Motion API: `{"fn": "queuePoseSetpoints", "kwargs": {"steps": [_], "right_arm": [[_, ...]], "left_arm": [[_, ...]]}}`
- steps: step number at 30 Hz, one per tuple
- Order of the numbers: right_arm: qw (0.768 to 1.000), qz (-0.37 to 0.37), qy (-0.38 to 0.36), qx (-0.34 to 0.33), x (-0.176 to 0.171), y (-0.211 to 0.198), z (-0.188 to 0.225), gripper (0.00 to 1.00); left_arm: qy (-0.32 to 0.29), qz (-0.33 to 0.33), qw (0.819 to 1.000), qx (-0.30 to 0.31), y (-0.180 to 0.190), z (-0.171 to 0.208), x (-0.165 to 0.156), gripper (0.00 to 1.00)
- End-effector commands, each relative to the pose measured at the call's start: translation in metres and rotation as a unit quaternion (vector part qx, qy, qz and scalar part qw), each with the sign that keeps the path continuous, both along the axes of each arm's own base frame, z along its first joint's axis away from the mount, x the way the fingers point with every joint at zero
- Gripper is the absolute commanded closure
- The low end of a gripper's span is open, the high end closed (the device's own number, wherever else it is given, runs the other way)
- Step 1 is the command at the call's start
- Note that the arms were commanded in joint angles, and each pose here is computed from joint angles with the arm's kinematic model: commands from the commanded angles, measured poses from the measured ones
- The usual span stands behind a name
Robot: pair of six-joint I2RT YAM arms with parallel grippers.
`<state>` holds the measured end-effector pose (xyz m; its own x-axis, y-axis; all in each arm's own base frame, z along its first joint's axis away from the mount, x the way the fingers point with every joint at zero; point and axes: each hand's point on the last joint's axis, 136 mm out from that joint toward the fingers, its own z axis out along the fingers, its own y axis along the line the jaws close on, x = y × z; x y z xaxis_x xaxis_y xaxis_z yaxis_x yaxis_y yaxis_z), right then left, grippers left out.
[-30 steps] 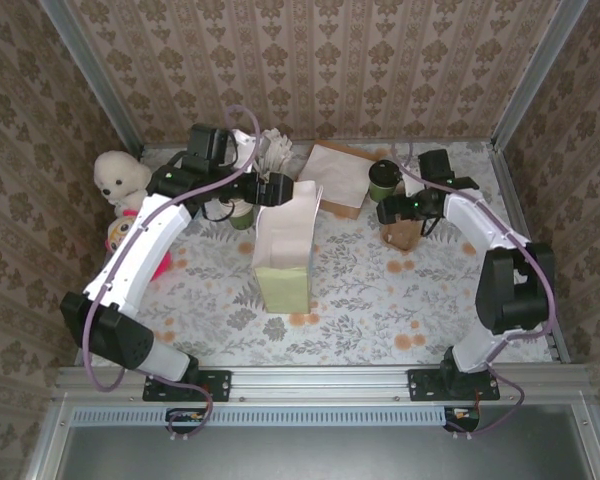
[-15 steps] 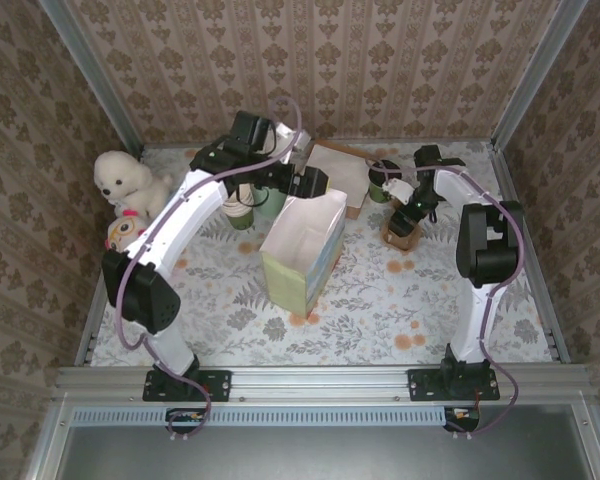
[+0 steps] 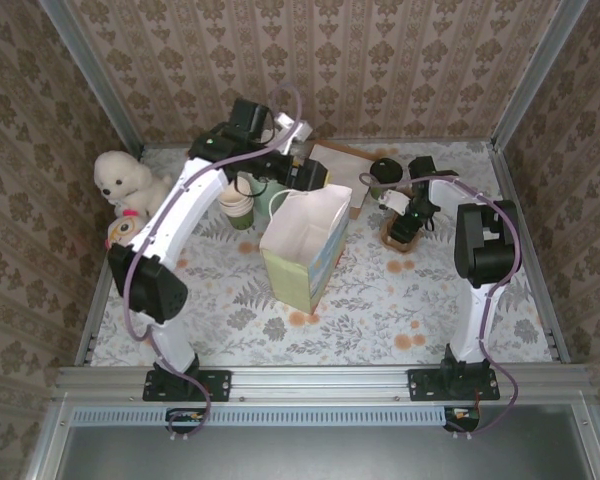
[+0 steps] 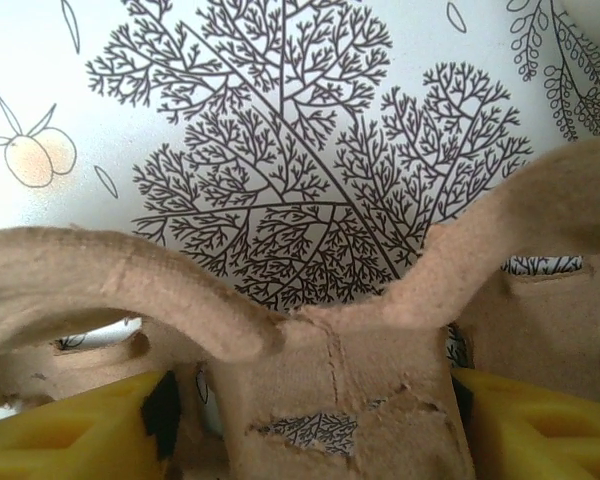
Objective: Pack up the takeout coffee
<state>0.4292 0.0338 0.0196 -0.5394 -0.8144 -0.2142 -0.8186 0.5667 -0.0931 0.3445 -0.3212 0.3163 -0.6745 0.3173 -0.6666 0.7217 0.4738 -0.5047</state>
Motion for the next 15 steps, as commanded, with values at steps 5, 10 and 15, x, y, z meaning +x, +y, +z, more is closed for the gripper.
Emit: {"fn": "queuePoseSetpoints", "kwargs": {"steps": [5, 10, 15], "right_arm": [[1.0, -0.022, 0.012, -0.001, -0.034, -0.002, -0.01, 0.41], [0.998, -0.054, 0.018, -0.006, -0.054, -0.004, -0.007, 0.43], [0.998, -0.065, 0.011, -0.002, -0.073, 0.001, -0.001, 0.45]], "left_arm": [[-0.036, 0.024, 0.999, 0.006, 0.034, 0.02, -0.017, 0.0], [-0.053, 0.045, 0.997, 0.019, 0.045, 0.021, -0.017, 0.0], [-0.053, 0.064, 0.996, 0.025, 0.052, 0.017, -0.014, 0.0]]}}
